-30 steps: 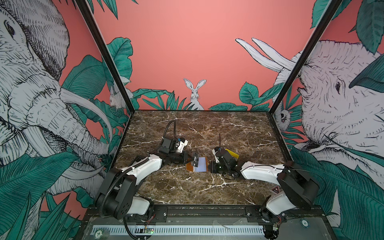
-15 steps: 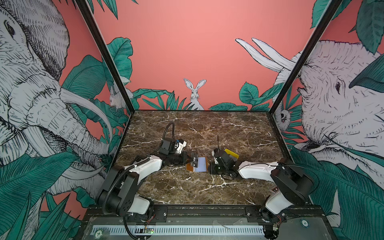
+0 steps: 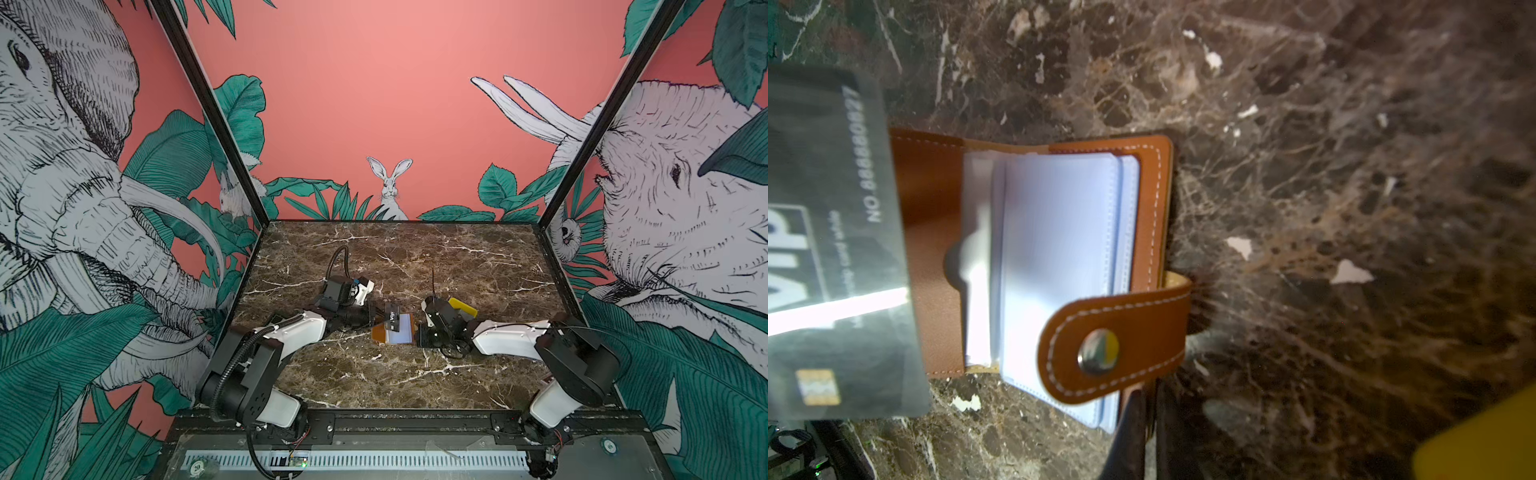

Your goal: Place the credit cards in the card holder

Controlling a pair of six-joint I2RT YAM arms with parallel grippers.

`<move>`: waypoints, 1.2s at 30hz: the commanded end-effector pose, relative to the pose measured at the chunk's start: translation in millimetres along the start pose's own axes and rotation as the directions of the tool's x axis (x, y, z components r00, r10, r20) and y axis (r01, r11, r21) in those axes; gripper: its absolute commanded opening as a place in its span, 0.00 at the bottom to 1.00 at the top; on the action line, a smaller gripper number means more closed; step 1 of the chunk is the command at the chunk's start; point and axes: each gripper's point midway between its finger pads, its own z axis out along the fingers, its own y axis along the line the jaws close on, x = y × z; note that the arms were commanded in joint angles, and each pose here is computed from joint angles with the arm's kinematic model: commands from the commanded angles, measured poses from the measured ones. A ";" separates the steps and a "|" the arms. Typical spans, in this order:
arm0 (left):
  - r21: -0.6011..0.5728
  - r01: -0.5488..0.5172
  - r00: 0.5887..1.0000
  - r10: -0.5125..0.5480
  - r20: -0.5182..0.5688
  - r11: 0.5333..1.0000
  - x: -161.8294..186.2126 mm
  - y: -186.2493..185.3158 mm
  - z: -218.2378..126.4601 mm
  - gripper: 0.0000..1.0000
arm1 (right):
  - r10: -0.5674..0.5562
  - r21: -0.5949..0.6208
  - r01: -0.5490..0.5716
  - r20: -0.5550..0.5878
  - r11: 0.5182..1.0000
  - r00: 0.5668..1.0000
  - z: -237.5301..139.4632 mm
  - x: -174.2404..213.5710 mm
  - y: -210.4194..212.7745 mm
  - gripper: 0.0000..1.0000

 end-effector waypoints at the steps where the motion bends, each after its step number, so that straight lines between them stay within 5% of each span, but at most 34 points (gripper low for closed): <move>1: 0.026 0.000 1.000 0.000 -0.007 1.000 -1.2 -5.5 6.2 0.03 | -0.015 0.026 0.015 -0.009 1.000 1.000 4.4 3.3 -4.8 0.09; 14: -0.080 0.046 0.997 -0.051 -0.065 0.996 18.5 31.6 16.5 0.03 | -0.020 0.057 0.020 -0.009 0.998 1.000 2.3 6.0 -11.9 0.08; 36: -0.090 0.114 0.993 -0.117 -0.030 0.989 15.2 52.5 -6.6 0.03 | -0.035 0.104 0.037 -0.020 0.994 0.999 5.9 11.1 -19.1 0.07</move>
